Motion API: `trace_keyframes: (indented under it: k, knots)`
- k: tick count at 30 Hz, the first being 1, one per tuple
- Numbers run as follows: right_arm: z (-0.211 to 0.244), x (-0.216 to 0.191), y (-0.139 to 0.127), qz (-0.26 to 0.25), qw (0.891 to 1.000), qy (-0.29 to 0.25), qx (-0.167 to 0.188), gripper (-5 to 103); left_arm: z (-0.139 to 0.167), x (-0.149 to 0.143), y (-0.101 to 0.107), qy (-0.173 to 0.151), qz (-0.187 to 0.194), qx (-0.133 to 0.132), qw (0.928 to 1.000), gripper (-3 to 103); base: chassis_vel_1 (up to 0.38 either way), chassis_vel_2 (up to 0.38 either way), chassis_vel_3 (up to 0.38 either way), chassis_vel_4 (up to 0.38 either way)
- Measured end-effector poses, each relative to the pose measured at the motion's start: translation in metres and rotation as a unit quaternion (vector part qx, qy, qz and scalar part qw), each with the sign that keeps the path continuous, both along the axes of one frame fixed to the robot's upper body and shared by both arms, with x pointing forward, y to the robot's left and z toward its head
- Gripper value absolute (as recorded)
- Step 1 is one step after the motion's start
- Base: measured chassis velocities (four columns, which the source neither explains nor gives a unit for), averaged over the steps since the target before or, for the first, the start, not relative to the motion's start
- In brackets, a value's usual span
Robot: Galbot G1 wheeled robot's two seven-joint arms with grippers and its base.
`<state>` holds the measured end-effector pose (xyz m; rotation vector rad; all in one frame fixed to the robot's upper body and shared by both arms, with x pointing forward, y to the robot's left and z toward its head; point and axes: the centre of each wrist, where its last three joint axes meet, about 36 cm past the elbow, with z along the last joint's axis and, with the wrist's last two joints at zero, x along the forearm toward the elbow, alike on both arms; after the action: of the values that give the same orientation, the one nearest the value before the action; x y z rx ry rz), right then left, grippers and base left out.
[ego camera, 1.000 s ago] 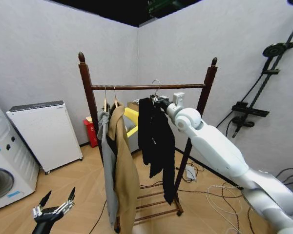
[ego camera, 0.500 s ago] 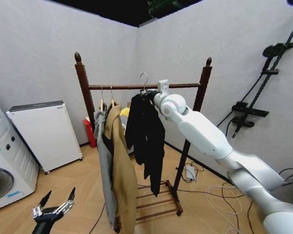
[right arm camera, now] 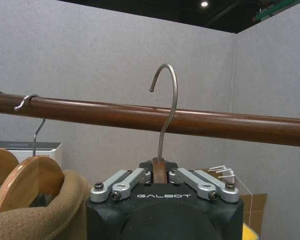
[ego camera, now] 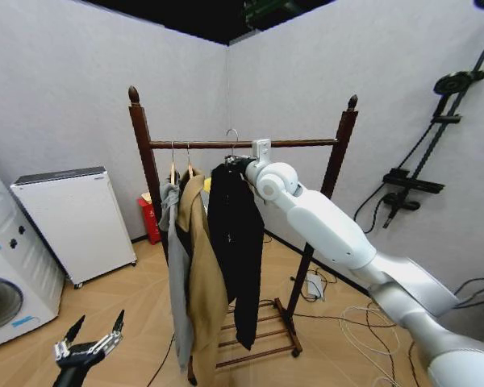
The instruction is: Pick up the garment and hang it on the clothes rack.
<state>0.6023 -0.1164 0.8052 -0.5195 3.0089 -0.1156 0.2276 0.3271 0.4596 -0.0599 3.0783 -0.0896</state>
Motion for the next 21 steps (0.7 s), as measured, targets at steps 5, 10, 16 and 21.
trace_keyframes:
  k: [5, 10, 16, 21]
  knots:
    - [-0.004, 0.013, 0.012, -0.002, 1.000, 0.003, -0.003, 10, 0.000, 0.000, 0.000, 0.000, 0.000, 0.000, 1.0000, 100, 0.000, 0.000, 0.000, 0.000]
    - [-0.006, 0.017, 0.015, -0.002, 1.000, 0.006, -0.006, 10, 0.000, 0.000, 0.000, 0.000, 0.000, 0.000, 1.0000, 100, 0.000, 0.000, 0.000, 0.000]
    - [-0.009, 0.021, 0.017, -0.005, 1.000, 0.008, -0.010, 10, 0.000, 0.000, 0.000, 0.000, 0.000, 0.000, 1.0000, 100, 0.000, 0.000, 0.000, 0.000]
    - [-0.014, 0.025, 0.015, -0.006, 1.000, 0.010, -0.015, 13, 0.000, 0.000, 0.000, 0.000, 0.000, 0.000, 1.0000, 100, 0.000, 0.000, 0.000, 0.000]
